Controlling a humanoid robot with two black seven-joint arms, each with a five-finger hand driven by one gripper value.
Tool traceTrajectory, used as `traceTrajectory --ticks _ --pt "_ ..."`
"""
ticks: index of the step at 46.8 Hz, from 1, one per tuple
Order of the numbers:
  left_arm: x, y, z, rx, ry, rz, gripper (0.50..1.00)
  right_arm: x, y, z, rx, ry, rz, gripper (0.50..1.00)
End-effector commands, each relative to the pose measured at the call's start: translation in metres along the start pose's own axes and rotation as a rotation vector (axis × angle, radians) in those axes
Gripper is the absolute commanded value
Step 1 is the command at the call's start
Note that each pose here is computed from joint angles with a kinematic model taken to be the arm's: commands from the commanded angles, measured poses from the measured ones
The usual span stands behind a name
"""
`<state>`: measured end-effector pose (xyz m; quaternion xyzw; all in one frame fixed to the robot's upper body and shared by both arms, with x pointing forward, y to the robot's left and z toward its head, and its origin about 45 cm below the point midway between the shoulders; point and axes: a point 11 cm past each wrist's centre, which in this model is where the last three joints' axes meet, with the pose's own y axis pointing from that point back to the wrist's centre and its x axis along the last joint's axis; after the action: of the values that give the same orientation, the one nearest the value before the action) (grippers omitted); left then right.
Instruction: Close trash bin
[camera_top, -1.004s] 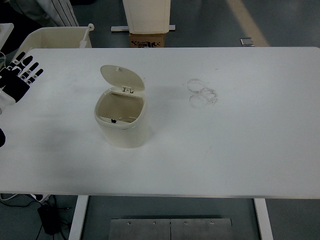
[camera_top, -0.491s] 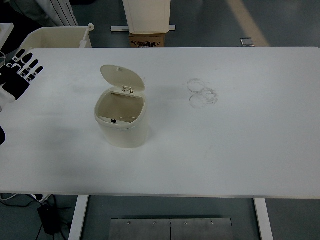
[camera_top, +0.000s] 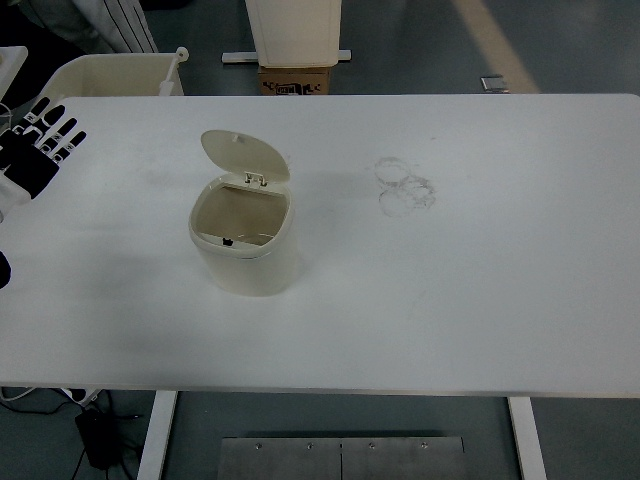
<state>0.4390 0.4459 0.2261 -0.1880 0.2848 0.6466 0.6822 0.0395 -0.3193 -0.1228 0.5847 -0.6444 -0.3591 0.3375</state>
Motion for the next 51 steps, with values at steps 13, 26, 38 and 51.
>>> traceTrajectory --ticks 13,26,38,51 --pt "-0.031 -0.021 0.025 0.033 -0.082 0.0 1.0 0.0 0.0 0.0 0.0 0.0 0.0 0.991" --pt "-0.095 -0.042 0.026 0.108 -0.254 -0.101 1.0 0.0 0.0 -0.001 0.001 0.0 0.0 0.991" --pt "-0.176 -0.024 0.013 0.207 -0.4 -0.306 1.0 0.0 0.0 -0.001 0.001 0.0 0.0 0.991" --pt "-0.22 -0.017 0.03 0.23 -0.494 -0.404 1.0 0.0 0.0 -0.001 0.001 0.0 0.0 0.991"
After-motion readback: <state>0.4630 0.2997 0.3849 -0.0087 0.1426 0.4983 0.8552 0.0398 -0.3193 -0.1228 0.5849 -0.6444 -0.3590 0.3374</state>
